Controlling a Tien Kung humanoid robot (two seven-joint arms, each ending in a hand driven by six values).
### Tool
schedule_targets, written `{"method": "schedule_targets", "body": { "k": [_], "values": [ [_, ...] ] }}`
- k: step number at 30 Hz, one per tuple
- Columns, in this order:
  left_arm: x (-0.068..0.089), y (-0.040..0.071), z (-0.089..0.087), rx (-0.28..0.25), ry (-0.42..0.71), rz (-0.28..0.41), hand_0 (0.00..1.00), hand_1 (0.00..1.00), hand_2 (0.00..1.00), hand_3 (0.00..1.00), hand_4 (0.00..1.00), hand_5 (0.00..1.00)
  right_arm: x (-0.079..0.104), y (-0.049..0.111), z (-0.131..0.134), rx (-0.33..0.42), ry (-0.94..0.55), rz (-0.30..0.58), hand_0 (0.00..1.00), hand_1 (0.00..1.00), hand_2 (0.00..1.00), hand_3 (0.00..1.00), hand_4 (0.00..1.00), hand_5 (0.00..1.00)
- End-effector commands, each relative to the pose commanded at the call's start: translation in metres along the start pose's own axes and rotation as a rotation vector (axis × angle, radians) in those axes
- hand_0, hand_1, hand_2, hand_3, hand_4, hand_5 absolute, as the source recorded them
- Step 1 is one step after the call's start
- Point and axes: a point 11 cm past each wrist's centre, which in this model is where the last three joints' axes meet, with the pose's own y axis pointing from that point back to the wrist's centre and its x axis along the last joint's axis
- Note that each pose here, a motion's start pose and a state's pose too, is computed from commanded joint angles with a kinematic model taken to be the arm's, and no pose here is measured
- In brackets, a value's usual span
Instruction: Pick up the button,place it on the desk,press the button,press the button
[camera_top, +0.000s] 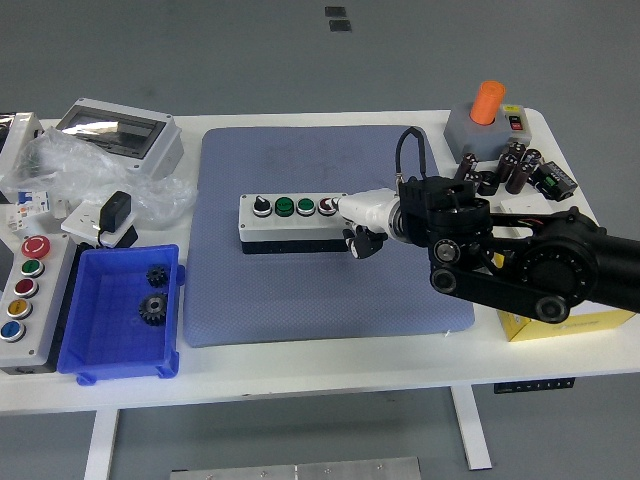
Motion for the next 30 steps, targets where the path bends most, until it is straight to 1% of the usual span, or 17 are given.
{"method": "schedule_targets", "body": {
  "k": [4, 7, 10, 14, 18, 21, 23, 24, 27, 29, 30],
  "values": [
    [0.0, 0.0, 0.0, -0.002, 0.0, -0.002, 0.627, 0.641, 0.525, 0.604, 0.563, 0.196, -0.006, -0.002, 0.001, -0.001, -0.007, -0.023, 0.341, 0.302, 0.24, 0.998, 0.089, 0.02],
    [0.0, 0.0, 0.0, -0.002, 0.0, -0.001, 0.627, 0.641, 0.523, 0.604, 0.565, 0.197, -0.001, 0.0, 0.0, 0.015, -0.014, 0.0, 0.34, 0.302, 0.24, 0.998, 0.087, 0.023],
    [0.0, 0.0, 0.0, -0.002, 0.0, -0.001, 0.627, 0.641, 0.523, 0.604, 0.565, 0.197, 0.012, 0.005, -0.002, 0.046, -0.039, 0.051, 0.34, 0.302, 0.24, 0.998, 0.087, 0.023],
    [0.0, 0.0, 0.0, -0.004, -0.001, -0.002, 0.627, 0.641, 0.523, 0.604, 0.566, 0.199, 0.031, 0.015, 0.0, 0.098, -0.112, 0.119, 0.338, 0.302, 0.24, 0.998, 0.087, 0.022],
    [-0.001, 0.0, -0.002, -0.001, -0.001, -0.004, 0.627, 0.641, 0.523, 0.604, 0.568, 0.202, 0.04, 0.028, 0.006, 0.153, -0.181, 0.174, 0.331, 0.303, 0.239, 0.998, 0.092, 0.017],
    [-0.003, -0.001, -0.003, 0.003, -0.002, -0.006, 0.627, 0.641, 0.523, 0.604, 0.568, 0.202, 0.047, 0.038, 0.009, 0.18, -0.222, 0.251, 0.331, 0.303, 0.239, 0.998, 0.092, 0.017],
    [-0.005, -0.001, -0.005, 0.007, -0.004, -0.01, 0.627, 0.641, 0.523, 0.604, 0.568, 0.202, 0.054, 0.042, 0.009, 0.209, -0.263, 0.327, 0.331, 0.303, 0.239, 0.998, 0.092, 0.017],
    [-0.006, -0.001, -0.006, 0.009, -0.005, -0.012, 0.627, 0.641, 0.524, 0.604, 0.568, 0.202, 0.057, 0.044, 0.009, 0.225, -0.288, 0.373, 0.302, 0.302, 0.25, 0.971, 0.317, 0.108],
    [-0.01, -0.001, -0.008, 0.013, -0.003, -0.019, 0.627, 0.641, 0.524, 0.604, 0.568, 0.202, 0.064, 0.048, 0.017, 0.258, -0.373, 0.508, 0.302, 0.302, 0.25, 0.971, 0.317, 0.108],
    [-0.012, -0.001, -0.009, 0.018, -0.001, -0.024, 0.627, 0.641, 0.524, 0.604, 0.568, 0.202, 0.064, 0.048, 0.028, 0.272, -0.448, 0.594, 0.302, 0.302, 0.25, 0.971, 0.317, 0.108],
    [-0.013, -0.001, -0.01, 0.021, 0.0, -0.024, 0.627, 0.641, 0.523, 0.605, 0.569, 0.202, 0.063, 0.047, 0.034, 0.278, -0.498, 0.627, 0.448, 0.441, 0.507, 0.818, 0.474, 0.094]
  ]
}}
